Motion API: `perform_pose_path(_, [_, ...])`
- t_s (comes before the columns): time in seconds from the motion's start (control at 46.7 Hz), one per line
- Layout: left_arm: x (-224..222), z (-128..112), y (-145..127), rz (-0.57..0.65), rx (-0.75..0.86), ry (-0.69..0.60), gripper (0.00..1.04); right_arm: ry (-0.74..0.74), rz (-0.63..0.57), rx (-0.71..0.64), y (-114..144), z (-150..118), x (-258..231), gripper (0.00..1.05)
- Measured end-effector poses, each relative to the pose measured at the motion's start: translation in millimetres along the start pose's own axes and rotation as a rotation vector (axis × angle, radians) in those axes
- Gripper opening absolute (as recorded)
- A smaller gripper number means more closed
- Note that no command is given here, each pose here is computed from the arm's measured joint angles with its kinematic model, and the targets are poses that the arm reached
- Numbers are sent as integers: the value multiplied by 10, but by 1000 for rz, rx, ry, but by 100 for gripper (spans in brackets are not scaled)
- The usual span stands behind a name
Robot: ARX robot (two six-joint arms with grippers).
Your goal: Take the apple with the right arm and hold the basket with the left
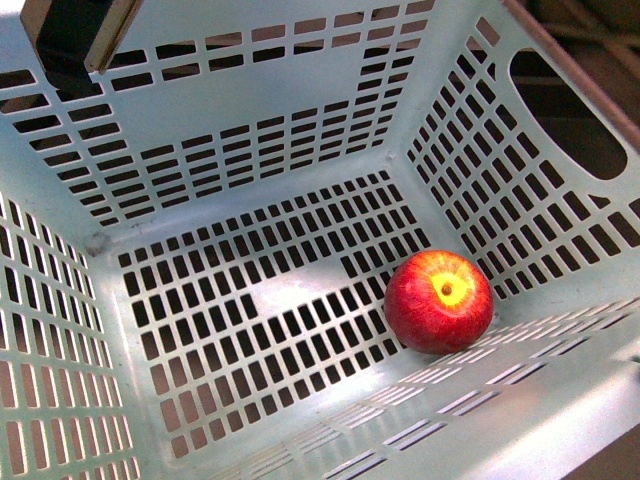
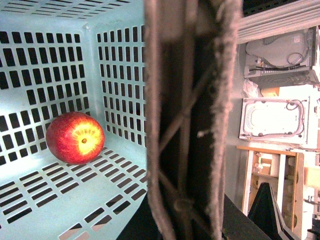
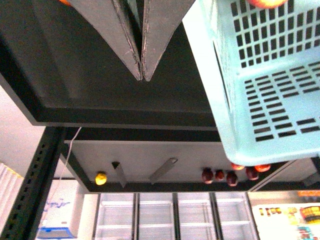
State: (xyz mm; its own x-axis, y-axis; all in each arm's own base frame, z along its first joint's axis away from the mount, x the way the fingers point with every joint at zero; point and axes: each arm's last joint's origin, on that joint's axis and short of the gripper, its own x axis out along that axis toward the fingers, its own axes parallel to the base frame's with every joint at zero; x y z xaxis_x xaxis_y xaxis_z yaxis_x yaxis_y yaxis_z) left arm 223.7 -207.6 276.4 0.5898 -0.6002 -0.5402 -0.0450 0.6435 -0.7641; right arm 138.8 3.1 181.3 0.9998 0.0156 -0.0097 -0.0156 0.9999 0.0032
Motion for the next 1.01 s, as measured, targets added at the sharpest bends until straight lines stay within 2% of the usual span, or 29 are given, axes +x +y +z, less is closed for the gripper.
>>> perform_pose_path(0.321, [0, 0, 0, -1, 0, 1, 7, -16, -14, 0, -26, -105, -135, 2])
perform_pose_path(1.007, [0, 0, 0, 0, 0, -1, 7, -28, -14, 0, -24, -94, -295, 2])
